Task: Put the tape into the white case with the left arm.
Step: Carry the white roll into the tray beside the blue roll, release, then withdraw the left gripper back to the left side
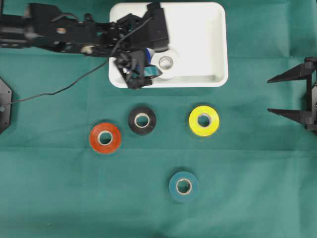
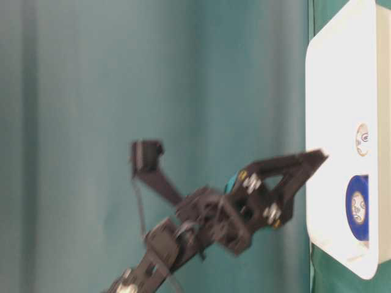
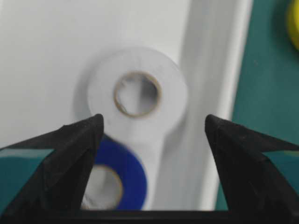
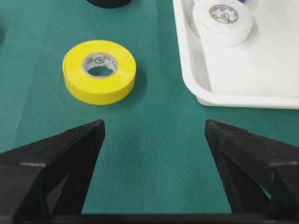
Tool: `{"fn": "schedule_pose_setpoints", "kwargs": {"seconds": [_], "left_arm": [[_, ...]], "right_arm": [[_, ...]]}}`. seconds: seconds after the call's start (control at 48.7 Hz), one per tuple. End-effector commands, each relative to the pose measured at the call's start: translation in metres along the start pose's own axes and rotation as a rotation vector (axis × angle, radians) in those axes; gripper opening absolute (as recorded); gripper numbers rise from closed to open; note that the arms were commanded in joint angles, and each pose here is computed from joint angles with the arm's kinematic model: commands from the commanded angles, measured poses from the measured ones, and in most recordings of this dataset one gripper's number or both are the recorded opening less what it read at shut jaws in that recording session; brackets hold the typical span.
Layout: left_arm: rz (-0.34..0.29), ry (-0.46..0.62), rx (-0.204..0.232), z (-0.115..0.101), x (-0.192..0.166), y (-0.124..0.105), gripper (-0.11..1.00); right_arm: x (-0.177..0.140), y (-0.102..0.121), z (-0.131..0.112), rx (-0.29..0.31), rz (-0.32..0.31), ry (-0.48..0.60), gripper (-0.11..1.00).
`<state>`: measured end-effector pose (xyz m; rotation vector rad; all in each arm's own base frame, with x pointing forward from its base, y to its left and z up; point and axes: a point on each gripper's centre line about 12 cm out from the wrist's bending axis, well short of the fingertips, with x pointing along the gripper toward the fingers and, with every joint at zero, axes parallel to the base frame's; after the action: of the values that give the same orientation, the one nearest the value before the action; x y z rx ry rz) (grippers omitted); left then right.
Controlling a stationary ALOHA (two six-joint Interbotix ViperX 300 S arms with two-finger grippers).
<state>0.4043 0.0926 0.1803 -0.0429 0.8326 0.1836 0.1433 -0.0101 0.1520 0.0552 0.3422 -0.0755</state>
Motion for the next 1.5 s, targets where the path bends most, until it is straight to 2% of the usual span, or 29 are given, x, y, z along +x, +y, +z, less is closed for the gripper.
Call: {"fn": "schedule_pose_setpoints", "kwargs": {"seconds": [0.0, 0.308, 0.719, 0.925, 1.192, 1.479], "left_arm": [[-0.008, -0.06, 0.011, 0.008, -0.028, -0.007, 0.87], [-0.018, -0.065, 0.021, -0.023, -0.065, -0.013, 0.87], [-0.025, -0.038, 0.028, -0.041, -0.068, -0.016, 0.86], [-0.067, -0.039, 0.072, -0.049, -0.076, -0.036, 0.86], [-0.139, -0.033, 0.149, -0.077, -0.095, -0.066, 0.87], [-0.208, -0.071, 0.214, -0.101, -0.123, -0.086, 0.86]], "right_arm": [[0.001, 0.0, 0.004, -0.001, -0.002, -0.012, 0.62], [0.001, 0.0, 0.005, -0.001, 0.0, -0.014, 0.62], [0.001, 0.0, 0.005, -0.001, 0.0, -0.014, 0.62], [0.001, 0.0, 0.005, -0.001, 0.0, -0.014, 0.62], [0.001, 0.0, 0.005, -0.001, 0.0, -0.014, 0.62], [0.001, 0.0, 0.005, -0.001, 0.0, -0.014, 0.62]]}}
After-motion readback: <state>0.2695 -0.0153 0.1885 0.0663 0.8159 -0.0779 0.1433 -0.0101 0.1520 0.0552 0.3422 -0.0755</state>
